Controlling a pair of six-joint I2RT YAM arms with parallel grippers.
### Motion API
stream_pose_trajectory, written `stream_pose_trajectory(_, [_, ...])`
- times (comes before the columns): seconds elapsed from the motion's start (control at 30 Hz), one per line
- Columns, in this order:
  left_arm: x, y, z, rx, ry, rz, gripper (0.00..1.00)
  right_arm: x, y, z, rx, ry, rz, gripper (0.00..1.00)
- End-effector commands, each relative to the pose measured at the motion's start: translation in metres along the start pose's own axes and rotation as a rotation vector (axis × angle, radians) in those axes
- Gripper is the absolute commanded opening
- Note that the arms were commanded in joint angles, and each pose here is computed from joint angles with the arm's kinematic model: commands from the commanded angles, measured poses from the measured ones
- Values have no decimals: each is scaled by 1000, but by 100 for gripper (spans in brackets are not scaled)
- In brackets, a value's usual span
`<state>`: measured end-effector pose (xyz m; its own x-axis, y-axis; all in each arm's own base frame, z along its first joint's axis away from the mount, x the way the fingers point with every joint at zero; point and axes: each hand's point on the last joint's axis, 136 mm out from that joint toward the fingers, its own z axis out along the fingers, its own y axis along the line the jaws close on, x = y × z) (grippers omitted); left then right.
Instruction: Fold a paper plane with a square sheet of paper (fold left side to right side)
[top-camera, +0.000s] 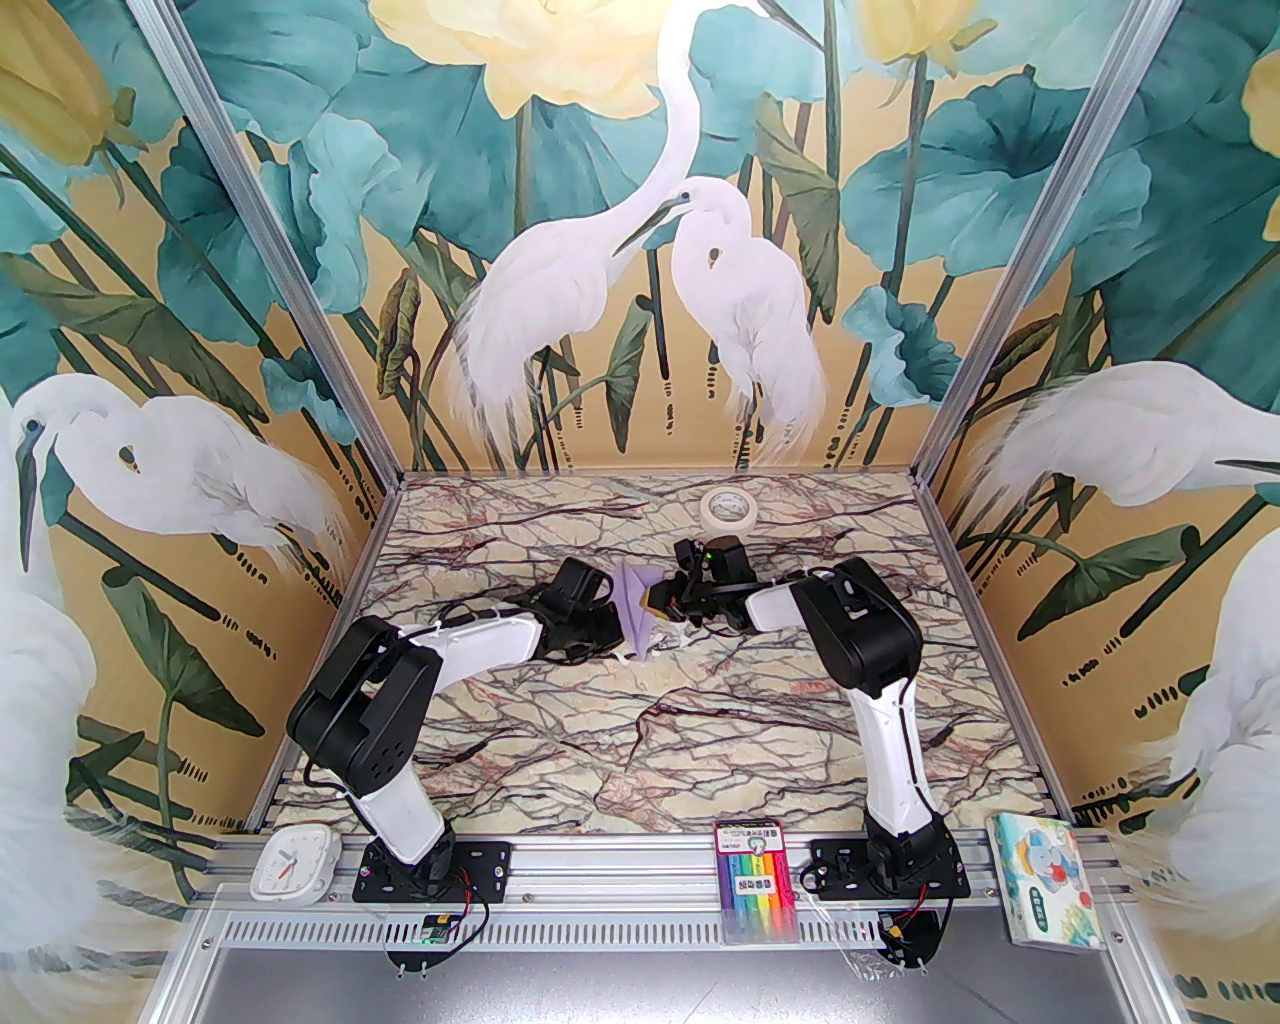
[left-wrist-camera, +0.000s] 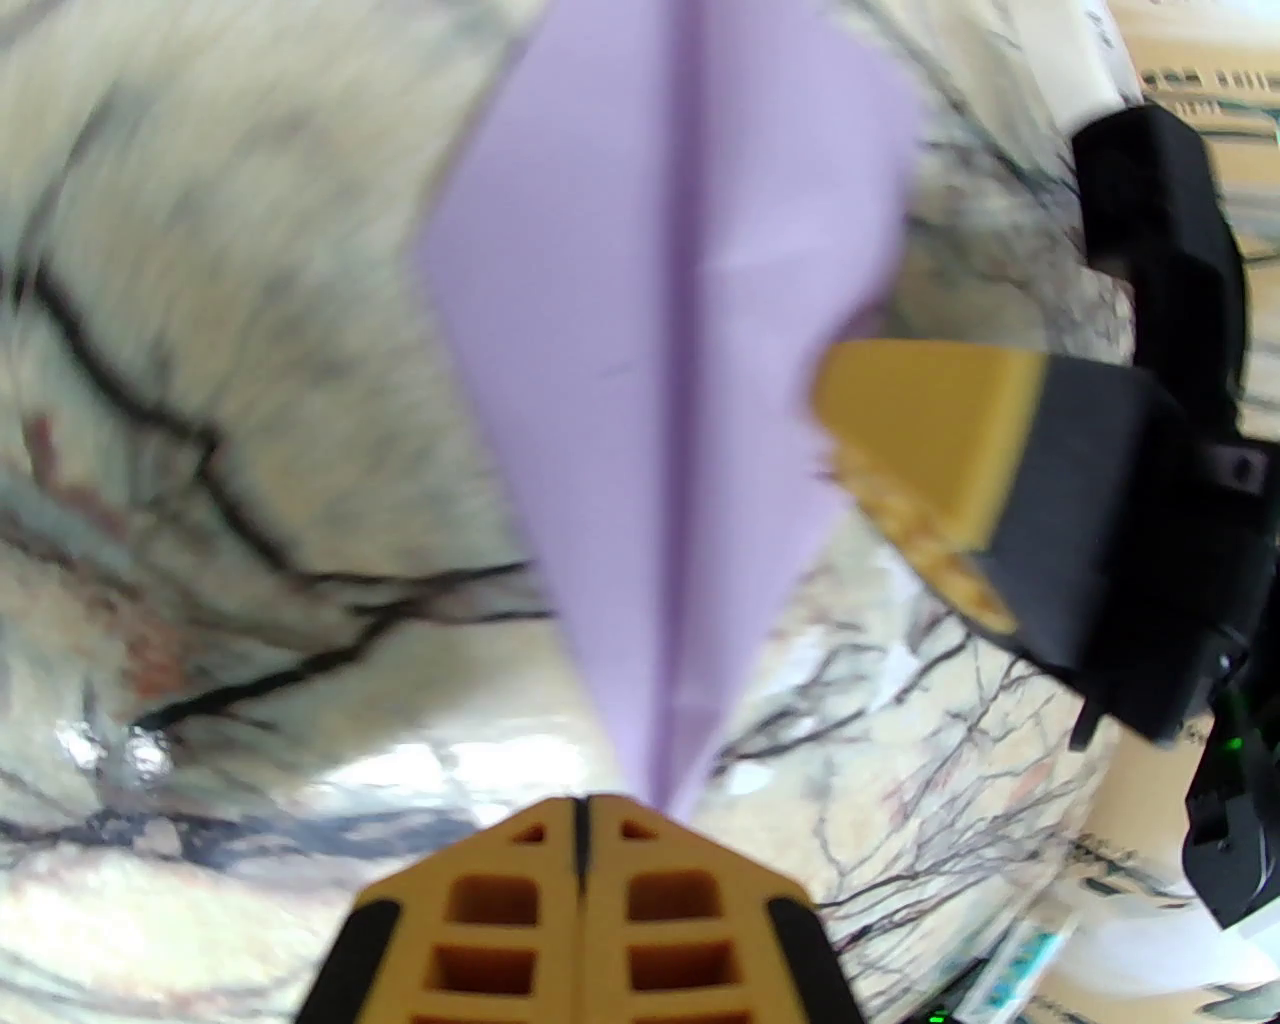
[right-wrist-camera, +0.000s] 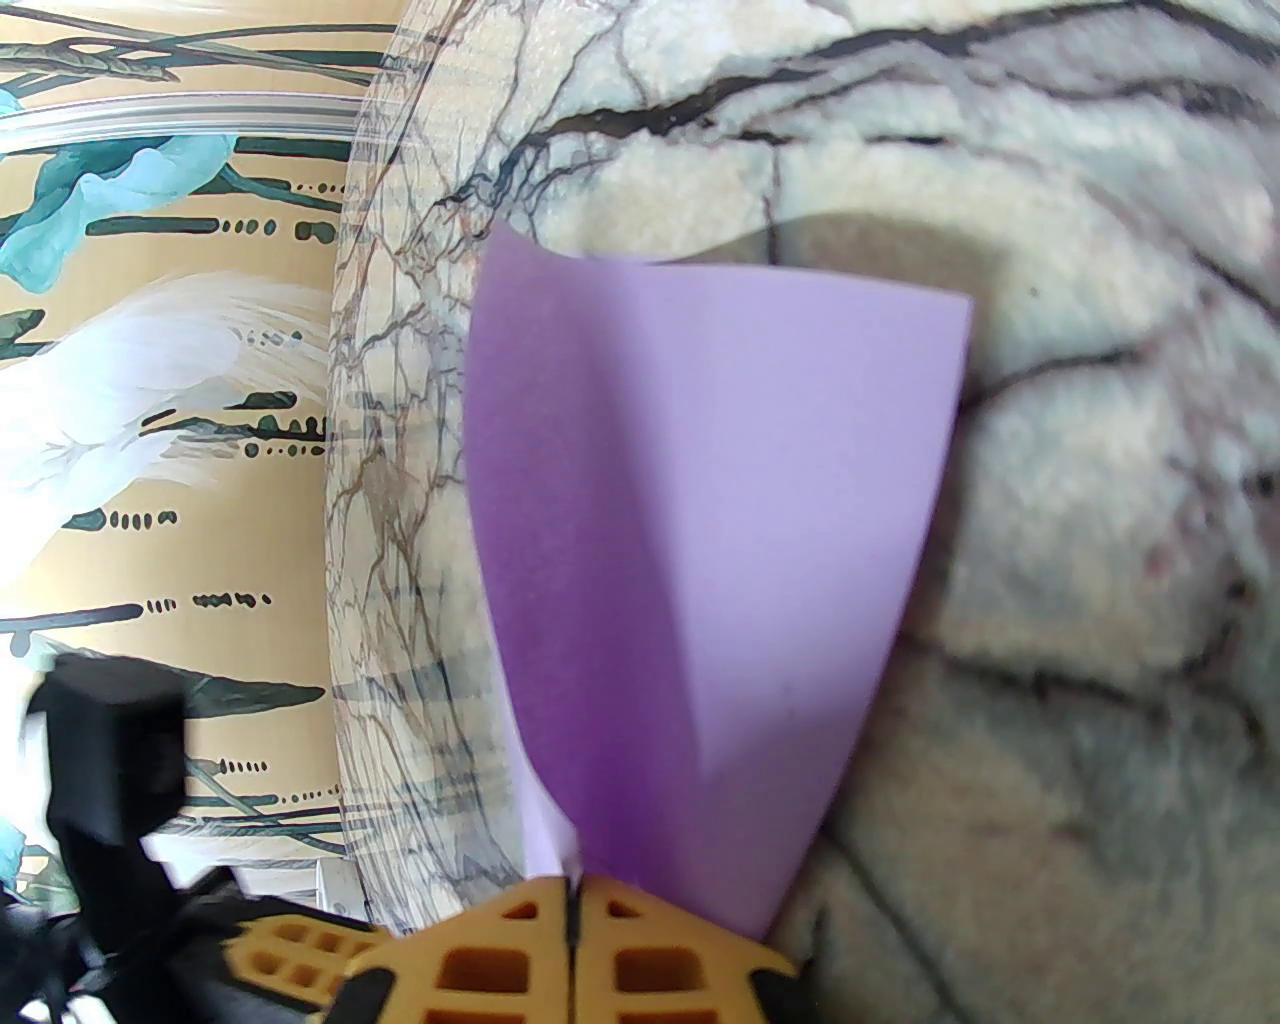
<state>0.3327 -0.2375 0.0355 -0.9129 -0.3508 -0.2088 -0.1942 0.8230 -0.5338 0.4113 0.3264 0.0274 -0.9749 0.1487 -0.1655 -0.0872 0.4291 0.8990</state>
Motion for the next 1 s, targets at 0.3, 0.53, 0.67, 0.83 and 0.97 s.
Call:
stream_pose_trajectory(0.3, [-26, -7, 28, 68, -8, -111, 0, 3, -4, -2, 10, 16, -10, 5])
stream_pose_trajectory(0.53, [-18, 20, 38, -57, 15, -129, 0, -1, -2, -3, 16, 17, -26, 5])
stream_pose_trajectory(0.67, [-18, 25, 39, -92, 21, -130, 0, -2, -3, -6, 17, 12, -24, 5])
stream_pose_trajectory(0.83, [-17, 28, 40, -111, 26, -129, 0, -5, -2, -10, 20, 5, -25, 5])
stream_pose_trajectory(0.97, [-17, 29, 39, -123, 27, -124, 0, -8, -3, -12, 22, 0, -26, 5])
